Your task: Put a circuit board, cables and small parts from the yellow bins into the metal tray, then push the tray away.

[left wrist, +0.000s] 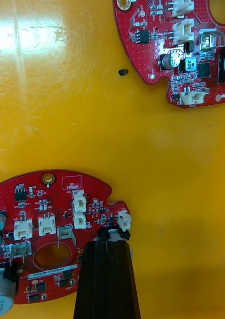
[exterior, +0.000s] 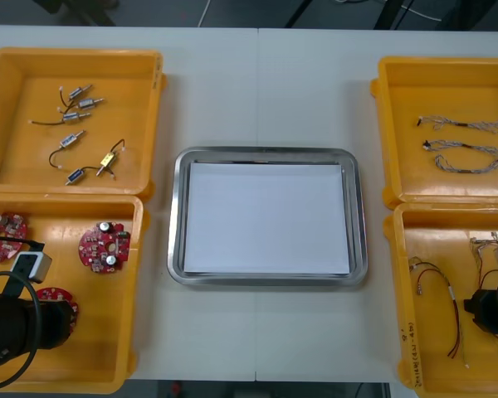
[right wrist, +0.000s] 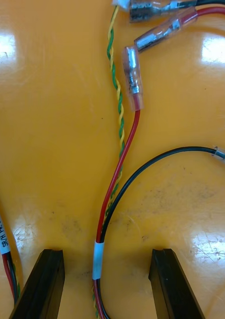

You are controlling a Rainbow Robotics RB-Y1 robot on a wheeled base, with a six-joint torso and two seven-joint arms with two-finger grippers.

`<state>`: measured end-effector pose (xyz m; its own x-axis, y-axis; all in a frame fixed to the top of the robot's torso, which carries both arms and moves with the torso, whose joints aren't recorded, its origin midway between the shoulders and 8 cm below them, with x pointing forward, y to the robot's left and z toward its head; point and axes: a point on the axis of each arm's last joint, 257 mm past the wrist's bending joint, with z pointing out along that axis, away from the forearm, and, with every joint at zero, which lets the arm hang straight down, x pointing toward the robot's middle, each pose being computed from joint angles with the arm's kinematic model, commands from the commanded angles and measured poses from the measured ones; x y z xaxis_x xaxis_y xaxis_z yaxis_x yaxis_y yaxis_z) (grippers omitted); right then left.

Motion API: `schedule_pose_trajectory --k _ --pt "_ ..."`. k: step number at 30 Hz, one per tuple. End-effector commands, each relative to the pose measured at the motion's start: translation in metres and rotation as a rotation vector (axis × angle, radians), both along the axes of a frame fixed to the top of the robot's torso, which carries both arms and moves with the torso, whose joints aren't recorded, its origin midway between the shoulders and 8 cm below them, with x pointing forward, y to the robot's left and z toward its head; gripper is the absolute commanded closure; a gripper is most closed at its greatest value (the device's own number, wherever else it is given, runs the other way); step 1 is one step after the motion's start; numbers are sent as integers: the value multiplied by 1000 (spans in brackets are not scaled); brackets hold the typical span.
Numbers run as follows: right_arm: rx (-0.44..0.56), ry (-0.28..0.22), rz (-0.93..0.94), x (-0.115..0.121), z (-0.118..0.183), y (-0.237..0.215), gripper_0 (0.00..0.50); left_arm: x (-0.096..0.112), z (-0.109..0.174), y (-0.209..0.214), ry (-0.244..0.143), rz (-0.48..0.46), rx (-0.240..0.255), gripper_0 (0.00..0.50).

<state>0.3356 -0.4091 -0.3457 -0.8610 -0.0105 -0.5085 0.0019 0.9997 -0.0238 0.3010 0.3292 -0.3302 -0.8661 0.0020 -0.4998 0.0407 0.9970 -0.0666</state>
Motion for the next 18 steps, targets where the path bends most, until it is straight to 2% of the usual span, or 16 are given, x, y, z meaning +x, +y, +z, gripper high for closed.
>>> schedule_pose_trajectory --k 1,2,3,5,6,9,18 --pt "42 35 -35 -18 -20 9 142 -5 8 9 20 35 -2 500" --pt "45 31 -35 -17 -20 10 296 -6 12 10 25 35 5 500" --pt "46 31 -37 -17 -20 10 383 -8 16 11 33 35 11 500" --pt "50 29 -37 -18 -20 10 472 -10 24 12 37 36 17 500" --pt "54 28 -37 -18 -21 11 498 -11 26 12 40 36 16 500" --pt "57 22 -34 -18 -21 12 500 -15 38 12 57 47 -2 500" --pt "46 -14 -23 -7 -8 8 500 -16 63 7 55 42 5 500"
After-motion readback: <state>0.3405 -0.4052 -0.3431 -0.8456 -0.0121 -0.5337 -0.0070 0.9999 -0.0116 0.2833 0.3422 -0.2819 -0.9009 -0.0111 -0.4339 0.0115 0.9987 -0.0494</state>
